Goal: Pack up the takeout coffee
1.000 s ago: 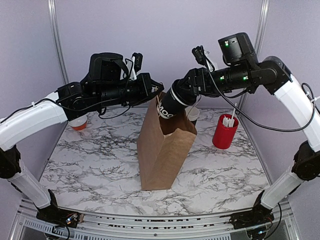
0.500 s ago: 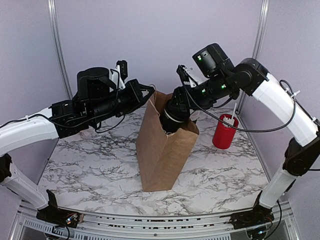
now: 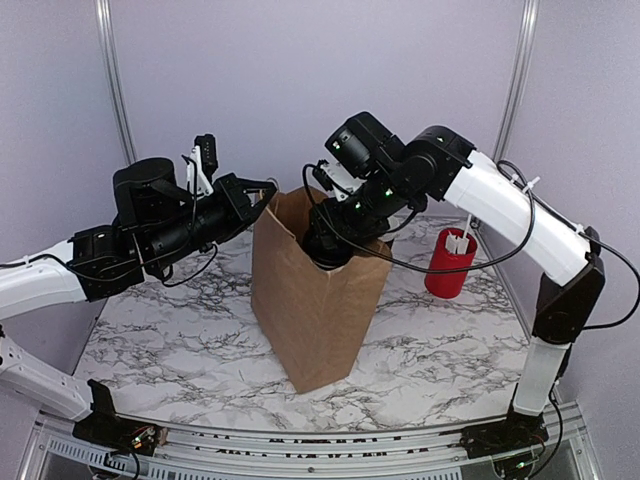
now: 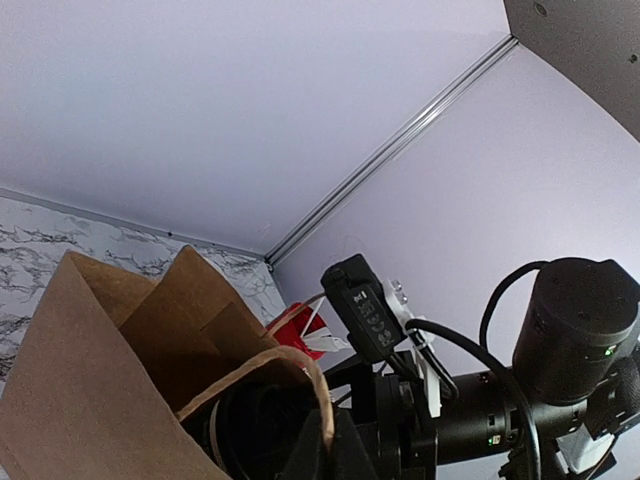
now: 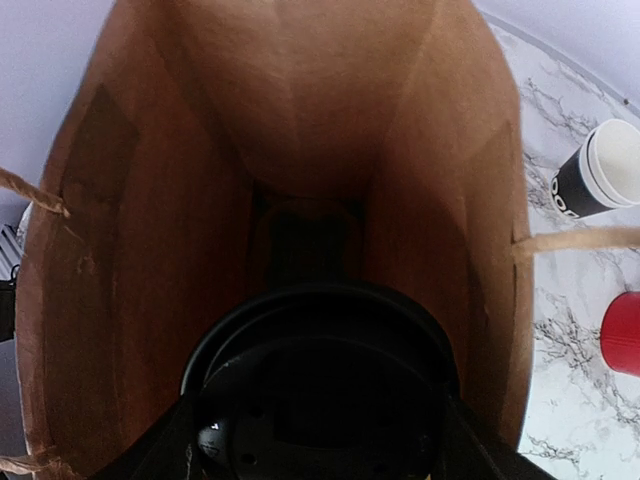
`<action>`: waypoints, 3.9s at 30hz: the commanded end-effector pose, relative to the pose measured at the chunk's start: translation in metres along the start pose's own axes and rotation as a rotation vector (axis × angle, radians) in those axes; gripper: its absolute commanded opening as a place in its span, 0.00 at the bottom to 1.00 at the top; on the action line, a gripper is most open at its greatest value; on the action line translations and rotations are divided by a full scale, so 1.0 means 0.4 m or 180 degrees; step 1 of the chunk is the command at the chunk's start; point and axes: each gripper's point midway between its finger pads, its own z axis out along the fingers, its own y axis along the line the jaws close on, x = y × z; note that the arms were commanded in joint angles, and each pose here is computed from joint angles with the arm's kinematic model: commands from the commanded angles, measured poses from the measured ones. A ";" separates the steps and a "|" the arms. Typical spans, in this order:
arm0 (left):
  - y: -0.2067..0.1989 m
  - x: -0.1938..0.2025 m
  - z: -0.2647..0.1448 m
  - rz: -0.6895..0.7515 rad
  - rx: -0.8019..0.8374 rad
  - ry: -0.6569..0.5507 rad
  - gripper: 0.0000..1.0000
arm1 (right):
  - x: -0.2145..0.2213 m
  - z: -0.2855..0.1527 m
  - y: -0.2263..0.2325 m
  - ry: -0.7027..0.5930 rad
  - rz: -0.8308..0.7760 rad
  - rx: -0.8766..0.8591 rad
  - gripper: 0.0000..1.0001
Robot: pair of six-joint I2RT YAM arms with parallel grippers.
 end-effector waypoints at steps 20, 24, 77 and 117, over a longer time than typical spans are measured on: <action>0.069 0.023 -0.102 0.0305 -0.0032 0.0028 0.04 | 0.093 0.135 0.017 0.0490 -0.0573 0.0204 0.60; 0.089 0.024 -0.111 0.0384 -0.0146 0.0030 0.04 | 0.127 0.155 0.005 0.0661 -0.0641 0.0251 0.60; 0.025 0.059 -0.117 0.0848 0.0301 0.0380 0.00 | 0.181 0.235 -0.078 0.1133 -0.0404 0.0249 0.60; 0.004 0.042 -0.082 0.0742 0.0338 0.0527 0.02 | 0.363 0.293 -0.128 0.1531 -0.0406 0.0445 0.60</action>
